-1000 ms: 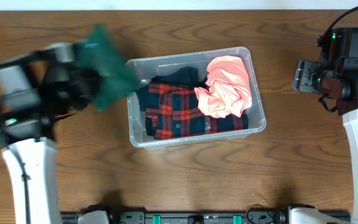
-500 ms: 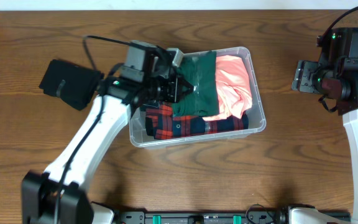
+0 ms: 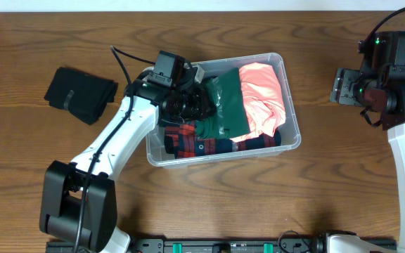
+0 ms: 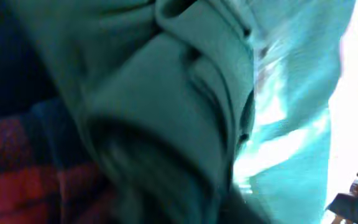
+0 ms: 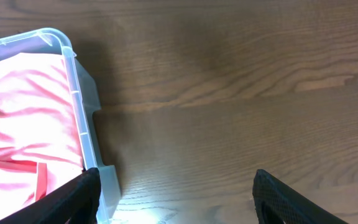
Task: Pack container
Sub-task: 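Place the dark green shirt in the bin center and withdraw, then grasp the black folded shirt with the left gripper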
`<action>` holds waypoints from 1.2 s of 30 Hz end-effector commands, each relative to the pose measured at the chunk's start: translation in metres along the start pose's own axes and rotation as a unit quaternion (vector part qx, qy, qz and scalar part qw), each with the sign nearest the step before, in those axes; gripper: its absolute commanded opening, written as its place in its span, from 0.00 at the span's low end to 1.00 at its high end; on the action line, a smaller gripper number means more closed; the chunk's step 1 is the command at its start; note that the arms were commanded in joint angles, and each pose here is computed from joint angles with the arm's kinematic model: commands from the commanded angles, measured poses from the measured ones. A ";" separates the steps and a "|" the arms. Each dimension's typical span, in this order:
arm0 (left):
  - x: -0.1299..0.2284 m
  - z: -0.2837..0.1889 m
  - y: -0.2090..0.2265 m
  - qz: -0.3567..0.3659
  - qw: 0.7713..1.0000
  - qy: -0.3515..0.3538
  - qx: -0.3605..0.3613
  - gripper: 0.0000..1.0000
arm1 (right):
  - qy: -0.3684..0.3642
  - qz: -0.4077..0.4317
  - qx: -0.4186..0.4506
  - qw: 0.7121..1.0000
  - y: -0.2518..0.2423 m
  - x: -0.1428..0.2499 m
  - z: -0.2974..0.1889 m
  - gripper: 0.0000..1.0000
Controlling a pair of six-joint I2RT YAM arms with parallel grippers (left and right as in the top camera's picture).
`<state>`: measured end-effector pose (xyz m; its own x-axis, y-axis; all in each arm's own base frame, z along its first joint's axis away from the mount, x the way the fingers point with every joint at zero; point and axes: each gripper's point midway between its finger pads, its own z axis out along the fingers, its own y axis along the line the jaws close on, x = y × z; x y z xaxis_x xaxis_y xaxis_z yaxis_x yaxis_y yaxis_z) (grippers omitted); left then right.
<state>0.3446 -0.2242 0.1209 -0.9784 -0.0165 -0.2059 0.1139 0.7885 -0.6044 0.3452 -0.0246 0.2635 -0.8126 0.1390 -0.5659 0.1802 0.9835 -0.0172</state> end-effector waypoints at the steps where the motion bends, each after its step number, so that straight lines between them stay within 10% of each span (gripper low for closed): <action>1: -0.010 -0.015 0.021 -0.013 0.998 -0.031 -0.053 0.87 | 0.002 -0.002 0.006 1.000 -0.003 0.001 0.001 0.76; 9: -0.063 -0.161 0.032 0.034 0.961 -0.240 -0.132 0.98 | 0.002 -0.002 0.007 1.000 -0.003 0.001 0.001 0.76; 17: -0.052 -0.303 0.159 -0.133 0.871 -0.377 -0.287 0.98 | 0.002 -0.002 0.007 1.000 -0.003 0.001 0.001 0.76; 36: -0.069 -0.184 0.353 -0.297 0.901 -0.258 -0.181 0.98 | 0.002 -0.002 0.007 1.000 -0.003 0.001 0.001 0.76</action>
<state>0.4112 0.1793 0.0784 -0.6066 -0.7117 -0.3543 -0.5947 0.7020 -0.3918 0.3447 -0.0246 0.2632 -0.8141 0.1390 -0.5638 0.1803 0.9834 -0.0179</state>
